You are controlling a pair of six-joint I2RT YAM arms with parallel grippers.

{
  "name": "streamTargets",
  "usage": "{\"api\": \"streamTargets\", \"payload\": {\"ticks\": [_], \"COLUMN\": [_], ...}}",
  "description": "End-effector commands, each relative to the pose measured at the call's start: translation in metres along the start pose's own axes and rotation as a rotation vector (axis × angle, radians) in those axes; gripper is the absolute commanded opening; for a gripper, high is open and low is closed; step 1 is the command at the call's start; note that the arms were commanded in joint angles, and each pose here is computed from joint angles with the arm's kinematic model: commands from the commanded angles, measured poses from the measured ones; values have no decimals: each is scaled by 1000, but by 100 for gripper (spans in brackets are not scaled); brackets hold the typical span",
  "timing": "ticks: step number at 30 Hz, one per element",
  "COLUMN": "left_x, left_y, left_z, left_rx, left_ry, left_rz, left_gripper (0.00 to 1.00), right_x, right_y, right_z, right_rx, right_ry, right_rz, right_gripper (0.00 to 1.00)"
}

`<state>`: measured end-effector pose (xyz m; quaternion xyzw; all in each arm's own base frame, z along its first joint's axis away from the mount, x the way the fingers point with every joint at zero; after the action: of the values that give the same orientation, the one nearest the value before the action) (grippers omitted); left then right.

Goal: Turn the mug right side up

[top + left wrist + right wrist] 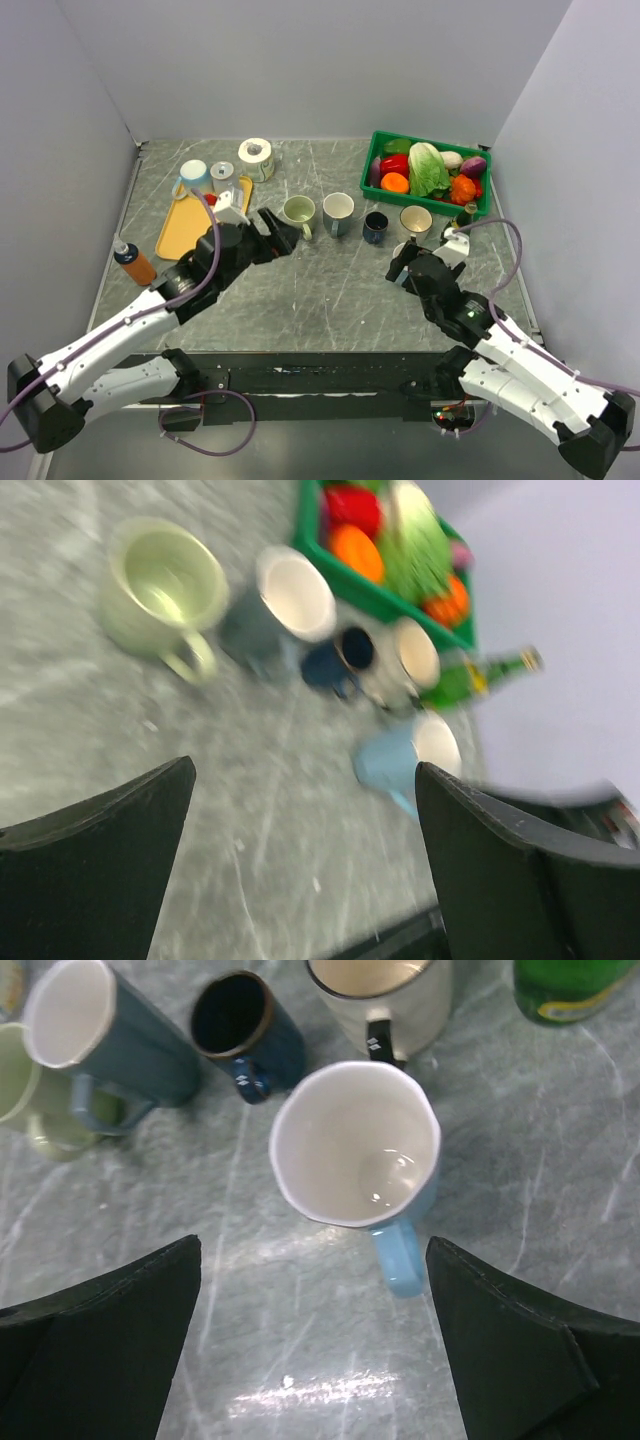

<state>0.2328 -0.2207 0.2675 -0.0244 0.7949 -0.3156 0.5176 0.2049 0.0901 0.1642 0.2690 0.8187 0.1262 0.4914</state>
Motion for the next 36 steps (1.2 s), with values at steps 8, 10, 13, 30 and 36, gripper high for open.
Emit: {"api": "streamTargets", "payload": {"ticks": [8,10,13,30,36], "left_x": [-89,-101,-97,-76,-66], "left_y": [100,121,153,239,253], "left_z": [63,75,111,194,203], "left_rx": [-537,-569,-638,-799,-803], "left_ry": [-183,-168,-67,145,178], "left_rz": [41,20,50,82,90], "left_gripper": [96,96,96,67,68], "right_x": [-46,-47,-48,-53,-52], "right_y": [33,34,34,24,20], "right_z": [-40,-44,-47,-55,-57], "right_rx": [-189,-208,-223,-212,-214], "right_ry": [-37,-36,-39,-53,-51], "right_rz": [51,57,62,97,111], "right_gripper": [100,100,100,97,97]}}
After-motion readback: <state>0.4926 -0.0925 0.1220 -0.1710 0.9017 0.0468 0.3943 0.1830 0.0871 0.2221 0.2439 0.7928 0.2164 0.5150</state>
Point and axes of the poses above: each gripper's point midway between its finger pads, its own z axis out along the fingers, its own y axis along the line the jaws close on, x = y × z, the point moved 3 cm from there along -z, back along the fingers, and after that the axes turned 11 degrees about z, right-handed, at the moved point
